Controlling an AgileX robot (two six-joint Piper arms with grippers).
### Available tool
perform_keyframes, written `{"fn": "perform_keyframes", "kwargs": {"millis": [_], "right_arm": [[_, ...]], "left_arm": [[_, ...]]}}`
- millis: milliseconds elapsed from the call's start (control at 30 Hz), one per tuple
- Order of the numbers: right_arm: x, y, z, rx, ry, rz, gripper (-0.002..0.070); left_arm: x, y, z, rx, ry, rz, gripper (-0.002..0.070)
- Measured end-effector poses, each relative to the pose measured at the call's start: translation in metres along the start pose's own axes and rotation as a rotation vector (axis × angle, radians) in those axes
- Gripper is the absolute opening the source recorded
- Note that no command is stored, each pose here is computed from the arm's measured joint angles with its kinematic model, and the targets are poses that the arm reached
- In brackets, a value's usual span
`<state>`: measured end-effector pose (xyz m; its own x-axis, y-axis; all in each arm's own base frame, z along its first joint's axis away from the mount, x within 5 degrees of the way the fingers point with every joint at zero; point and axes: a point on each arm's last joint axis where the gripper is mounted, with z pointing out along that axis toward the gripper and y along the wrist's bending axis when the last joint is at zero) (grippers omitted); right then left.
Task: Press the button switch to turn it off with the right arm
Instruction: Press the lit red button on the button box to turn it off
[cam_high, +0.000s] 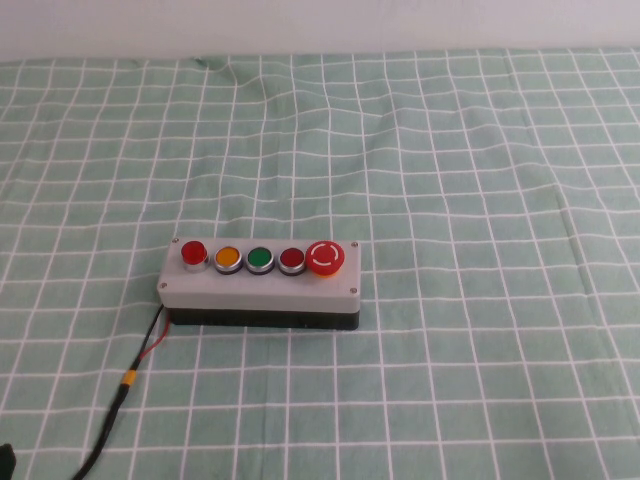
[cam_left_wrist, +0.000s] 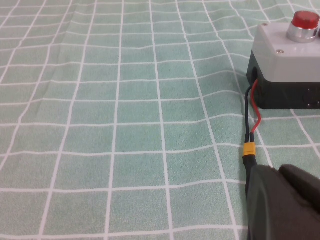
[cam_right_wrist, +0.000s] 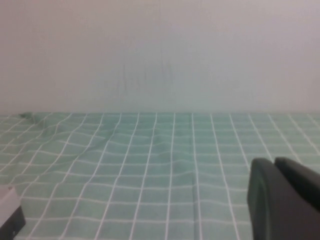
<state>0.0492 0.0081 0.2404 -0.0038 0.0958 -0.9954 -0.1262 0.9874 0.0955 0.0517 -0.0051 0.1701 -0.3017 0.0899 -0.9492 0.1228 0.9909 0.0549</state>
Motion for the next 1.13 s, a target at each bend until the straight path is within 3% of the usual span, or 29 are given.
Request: {"fn": "perform_keyframes", "kwargs": {"millis": [167, 400, 1133], "right_arm": [[0.045, -0.004, 0.005, 0.008, 0.105, 0.038, -0.0016], [0.065, -0.003, 0.003, -0.006, 0.276, 0.029, -0.0016], [0.069, -0.003, 0.002, -0.013, 0.32, 0.034, -0.0016]], "left_arm": [[0.0, 0.0, 0.0, 0.0, 0.0, 0.0, -0.0003], [0.0, 0.0, 0.0, 0.0, 0.0, 0.0, -0.0003], [0.0, 0.0, 0.0, 0.0, 0.0, 0.0, -0.0003]]}}
